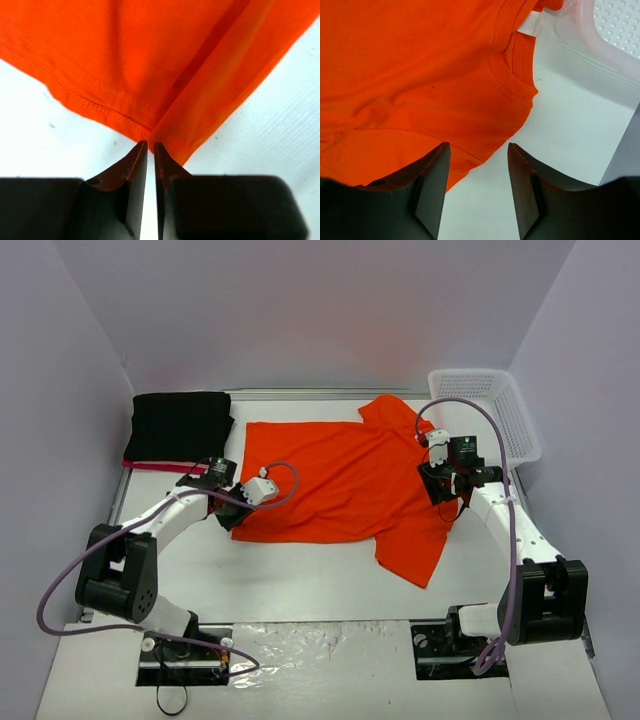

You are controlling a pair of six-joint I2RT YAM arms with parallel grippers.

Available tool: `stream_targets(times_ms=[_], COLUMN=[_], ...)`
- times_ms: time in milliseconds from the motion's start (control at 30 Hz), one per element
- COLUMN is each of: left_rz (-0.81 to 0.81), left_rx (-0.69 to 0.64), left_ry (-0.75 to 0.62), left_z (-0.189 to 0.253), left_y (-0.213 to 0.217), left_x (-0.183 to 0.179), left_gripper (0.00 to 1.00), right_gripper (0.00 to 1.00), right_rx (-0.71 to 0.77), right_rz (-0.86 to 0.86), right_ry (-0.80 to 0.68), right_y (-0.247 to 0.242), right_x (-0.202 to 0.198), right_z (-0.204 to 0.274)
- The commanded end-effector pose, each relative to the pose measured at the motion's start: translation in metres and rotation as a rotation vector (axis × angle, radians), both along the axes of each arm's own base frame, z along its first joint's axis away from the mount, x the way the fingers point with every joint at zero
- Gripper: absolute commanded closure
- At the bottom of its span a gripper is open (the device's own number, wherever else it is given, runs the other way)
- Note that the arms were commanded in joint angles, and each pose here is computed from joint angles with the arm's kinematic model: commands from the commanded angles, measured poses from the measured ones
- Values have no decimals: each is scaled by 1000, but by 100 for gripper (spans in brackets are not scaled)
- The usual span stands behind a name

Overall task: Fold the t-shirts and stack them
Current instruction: Grap the side of the flattened tshirt closest away from the robot with both arms

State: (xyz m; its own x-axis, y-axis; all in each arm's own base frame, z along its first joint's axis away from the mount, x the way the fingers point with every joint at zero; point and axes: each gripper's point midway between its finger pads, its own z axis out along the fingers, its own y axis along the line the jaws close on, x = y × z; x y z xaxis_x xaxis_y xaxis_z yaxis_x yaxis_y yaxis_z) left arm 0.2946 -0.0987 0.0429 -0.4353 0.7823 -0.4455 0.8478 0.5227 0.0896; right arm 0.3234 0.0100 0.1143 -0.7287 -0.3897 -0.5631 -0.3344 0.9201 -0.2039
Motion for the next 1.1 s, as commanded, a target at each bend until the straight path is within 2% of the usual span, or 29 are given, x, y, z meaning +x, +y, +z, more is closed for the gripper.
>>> stream_targets(times_ms=[0,200,533,733,1067], left_rz=[-18,-12,-135,-139,-149], left_rx=[-1,-4,24,75,109], left_ry=[-84,-135,-68,-47,19], left_z=[36,60,39,23,1], left_y=[-1,2,-4,1,1], left_x=[1,-1,-25,-23,-25], left_gripper=[89,71,66,60,60], right_gripper=[54,54,54,54,54], right_rx=[17,25,25,23,15], right_rz=[-13,-10,-8,-9,-15], right_ry=[5,1,4,12,23], right_y=[0,1,1,1,0], right_x=[-3,-4,-6,-6,-7], right_z=[-4,-4,-6,-8,-12])
